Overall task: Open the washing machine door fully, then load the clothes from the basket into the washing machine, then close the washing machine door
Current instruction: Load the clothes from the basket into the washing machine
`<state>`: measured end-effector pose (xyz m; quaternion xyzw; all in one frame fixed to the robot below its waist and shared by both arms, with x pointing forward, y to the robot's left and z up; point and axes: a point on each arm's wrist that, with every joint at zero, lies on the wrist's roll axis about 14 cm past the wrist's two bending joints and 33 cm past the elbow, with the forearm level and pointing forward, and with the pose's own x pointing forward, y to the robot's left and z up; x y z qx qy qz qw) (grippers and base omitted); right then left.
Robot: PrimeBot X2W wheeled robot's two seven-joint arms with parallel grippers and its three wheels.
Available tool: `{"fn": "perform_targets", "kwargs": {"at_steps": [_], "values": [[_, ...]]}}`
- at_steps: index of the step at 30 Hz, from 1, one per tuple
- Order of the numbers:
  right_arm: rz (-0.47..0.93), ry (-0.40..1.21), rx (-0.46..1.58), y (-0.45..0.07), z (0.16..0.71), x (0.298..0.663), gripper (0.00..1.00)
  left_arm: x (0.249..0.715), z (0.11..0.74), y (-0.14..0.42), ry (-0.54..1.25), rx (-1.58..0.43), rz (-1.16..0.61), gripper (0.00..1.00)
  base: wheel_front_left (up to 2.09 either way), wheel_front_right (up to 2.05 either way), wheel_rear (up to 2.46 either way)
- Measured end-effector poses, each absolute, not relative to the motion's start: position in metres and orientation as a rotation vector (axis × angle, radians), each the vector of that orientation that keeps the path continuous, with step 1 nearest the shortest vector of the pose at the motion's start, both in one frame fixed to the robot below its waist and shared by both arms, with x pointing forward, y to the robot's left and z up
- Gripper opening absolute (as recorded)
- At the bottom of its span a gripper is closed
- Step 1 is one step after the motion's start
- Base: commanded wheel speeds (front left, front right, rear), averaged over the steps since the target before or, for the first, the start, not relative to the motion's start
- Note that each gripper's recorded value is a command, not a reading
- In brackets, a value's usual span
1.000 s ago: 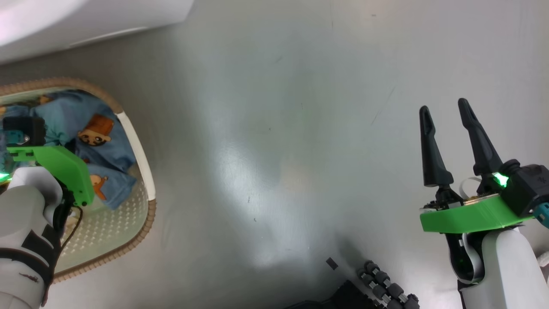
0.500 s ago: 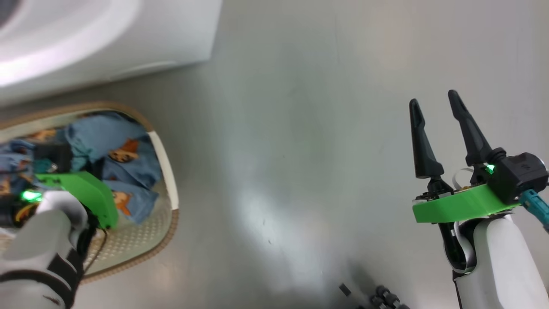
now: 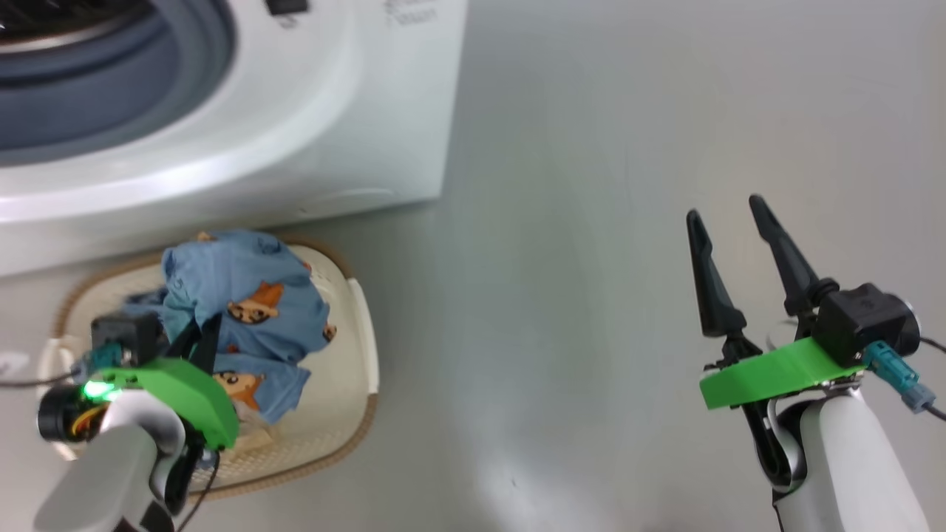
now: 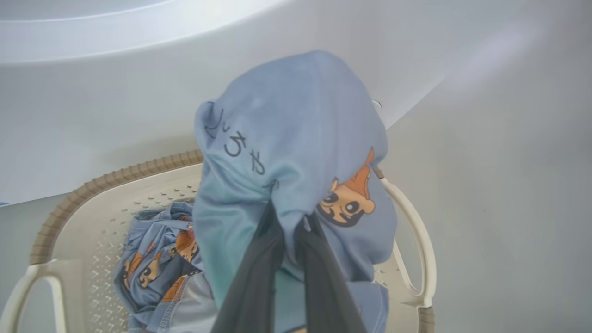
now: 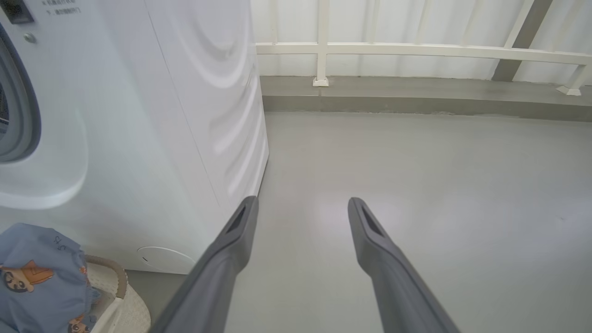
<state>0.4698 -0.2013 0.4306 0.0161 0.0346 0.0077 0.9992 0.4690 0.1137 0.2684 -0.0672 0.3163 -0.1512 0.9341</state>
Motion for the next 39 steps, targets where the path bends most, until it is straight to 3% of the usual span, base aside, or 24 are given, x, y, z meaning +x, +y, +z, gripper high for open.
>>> {"fn": "perform_targets", "kwargs": {"at_steps": [27, 39], "values": [[0.139, -0.053, 0.092, -0.152, 0.496, 0.426, 1.0, 0.388, 0.412, 0.188, 0.233, -0.206, -0.048, 0.0, 0.0, 0.0, 0.0], [0.142, -0.084, 0.107, -0.151, 0.511, 0.407, 1.0, 0.362, 0.45, 0.196, 0.093, -0.269, 0.017, 0.0, 0.0, 0.0, 0.0]]}}
